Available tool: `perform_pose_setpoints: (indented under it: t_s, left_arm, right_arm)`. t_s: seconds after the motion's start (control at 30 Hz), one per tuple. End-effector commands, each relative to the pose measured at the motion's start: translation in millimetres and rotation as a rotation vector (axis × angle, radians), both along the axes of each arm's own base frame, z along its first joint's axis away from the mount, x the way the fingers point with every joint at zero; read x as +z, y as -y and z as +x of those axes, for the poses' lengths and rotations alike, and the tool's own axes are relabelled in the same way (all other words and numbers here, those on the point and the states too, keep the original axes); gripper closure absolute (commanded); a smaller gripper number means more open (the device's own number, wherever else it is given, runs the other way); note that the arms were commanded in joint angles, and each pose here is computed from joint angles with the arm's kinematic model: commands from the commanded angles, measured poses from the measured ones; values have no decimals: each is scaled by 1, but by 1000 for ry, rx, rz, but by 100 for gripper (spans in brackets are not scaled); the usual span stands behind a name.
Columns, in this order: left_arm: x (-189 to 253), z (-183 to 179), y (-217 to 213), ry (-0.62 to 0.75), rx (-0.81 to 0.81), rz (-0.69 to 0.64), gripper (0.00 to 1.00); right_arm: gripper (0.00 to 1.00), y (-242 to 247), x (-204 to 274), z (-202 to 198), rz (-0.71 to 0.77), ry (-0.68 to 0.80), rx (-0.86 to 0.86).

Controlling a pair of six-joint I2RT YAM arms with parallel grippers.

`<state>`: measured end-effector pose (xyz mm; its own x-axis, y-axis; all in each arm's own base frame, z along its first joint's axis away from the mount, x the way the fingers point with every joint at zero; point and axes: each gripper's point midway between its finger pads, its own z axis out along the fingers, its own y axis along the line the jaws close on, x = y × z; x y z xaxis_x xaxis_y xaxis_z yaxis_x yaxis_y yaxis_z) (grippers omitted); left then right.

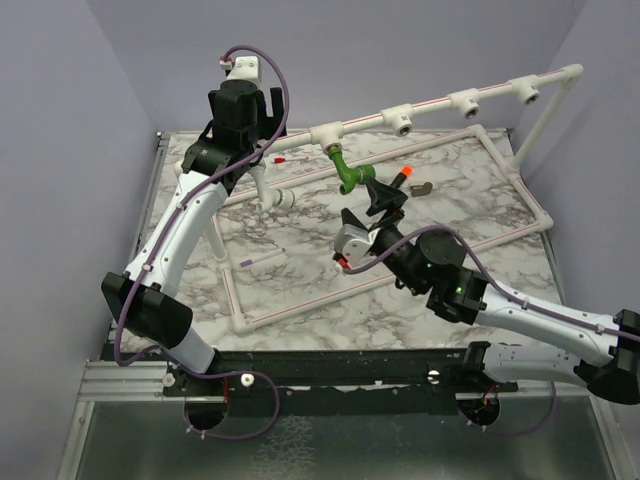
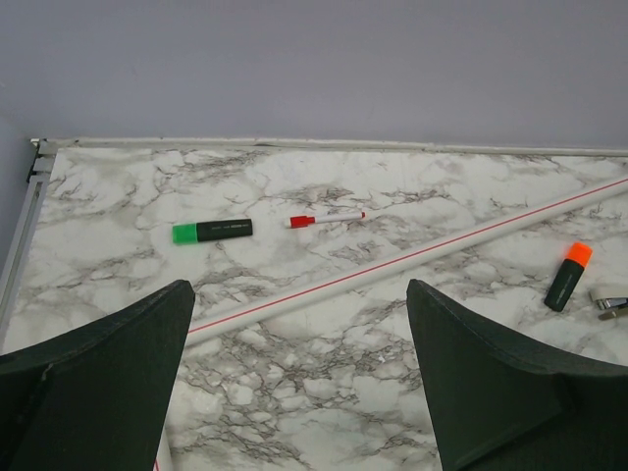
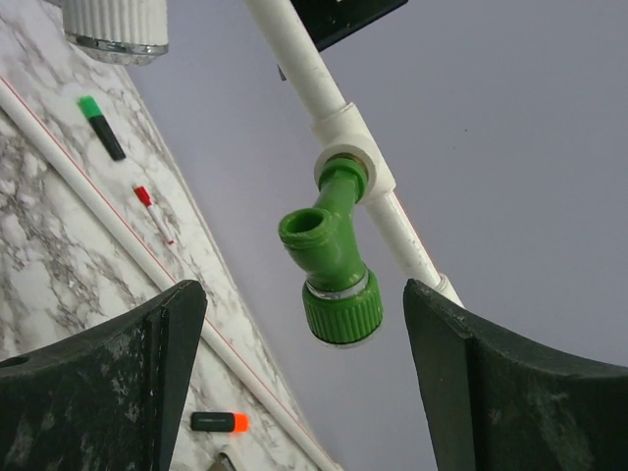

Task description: Install the water faucets

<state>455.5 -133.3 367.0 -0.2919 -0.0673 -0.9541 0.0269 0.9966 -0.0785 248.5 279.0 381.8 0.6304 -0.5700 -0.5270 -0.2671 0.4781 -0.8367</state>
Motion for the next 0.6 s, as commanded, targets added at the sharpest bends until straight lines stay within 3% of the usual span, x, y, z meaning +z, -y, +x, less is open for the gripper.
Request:
perform_pose_setpoints:
  t_s: [0.0,0.57]
  left_arm:
    - [-11,-7,10,-57,-56,7,10]
    - [-1,-14,10,-37,-67,-10,10]
  right_arm:
    - [15,0,27,8,-38,150,-71]
    - [28,-12,22,36,-75,170,-186]
